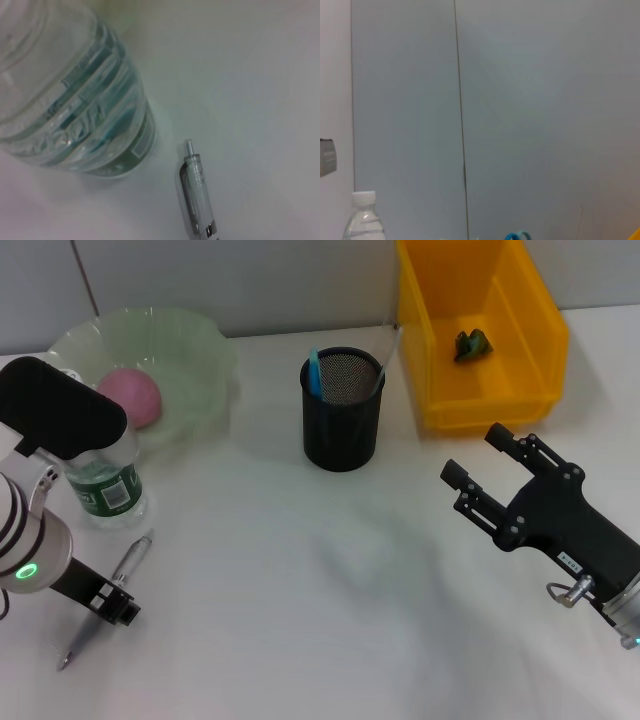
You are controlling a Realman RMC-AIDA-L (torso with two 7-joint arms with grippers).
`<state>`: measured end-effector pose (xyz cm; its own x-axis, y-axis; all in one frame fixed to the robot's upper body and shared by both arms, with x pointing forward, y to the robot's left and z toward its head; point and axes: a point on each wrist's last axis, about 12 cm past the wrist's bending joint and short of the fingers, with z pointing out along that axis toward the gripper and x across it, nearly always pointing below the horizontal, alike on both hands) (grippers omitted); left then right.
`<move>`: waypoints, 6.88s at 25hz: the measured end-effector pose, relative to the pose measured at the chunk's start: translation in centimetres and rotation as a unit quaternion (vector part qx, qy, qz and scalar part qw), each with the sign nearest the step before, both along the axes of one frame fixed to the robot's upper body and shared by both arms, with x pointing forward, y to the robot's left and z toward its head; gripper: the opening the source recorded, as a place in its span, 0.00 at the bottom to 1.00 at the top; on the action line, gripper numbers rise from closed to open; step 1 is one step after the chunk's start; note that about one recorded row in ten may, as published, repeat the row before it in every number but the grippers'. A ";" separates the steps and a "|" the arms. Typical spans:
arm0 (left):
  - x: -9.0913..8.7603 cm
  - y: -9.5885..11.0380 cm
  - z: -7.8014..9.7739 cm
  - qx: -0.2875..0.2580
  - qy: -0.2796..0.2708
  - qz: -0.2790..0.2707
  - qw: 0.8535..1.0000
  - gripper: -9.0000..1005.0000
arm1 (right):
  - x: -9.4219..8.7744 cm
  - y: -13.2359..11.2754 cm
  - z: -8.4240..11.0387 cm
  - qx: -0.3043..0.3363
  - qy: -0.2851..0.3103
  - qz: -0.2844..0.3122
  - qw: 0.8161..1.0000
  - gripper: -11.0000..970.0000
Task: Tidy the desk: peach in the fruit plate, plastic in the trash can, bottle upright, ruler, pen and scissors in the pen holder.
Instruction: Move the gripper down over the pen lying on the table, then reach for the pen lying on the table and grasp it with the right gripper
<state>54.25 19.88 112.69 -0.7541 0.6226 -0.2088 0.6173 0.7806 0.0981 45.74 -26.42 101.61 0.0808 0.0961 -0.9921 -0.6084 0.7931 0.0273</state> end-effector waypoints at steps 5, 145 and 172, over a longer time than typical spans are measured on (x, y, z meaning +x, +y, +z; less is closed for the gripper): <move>0.0 -0.1 -0.1 -0.001 0.005 0.000 1.000 0.54 | 0.0 0.0 0.0 0.000 0.000 0.000 1.000 0.66; -2.4 -5.4 0.2 -0.428 -0.247 -0.277 0.824 0.13 | 4.1 0.9 4.9 0.110 0.074 0.219 0.967 0.43; -2.4 -4.5 -0.6 -0.449 -0.239 -0.271 0.817 0.48 | 2.4 -1.3 4.4 0.110 0.033 0.158 0.981 0.01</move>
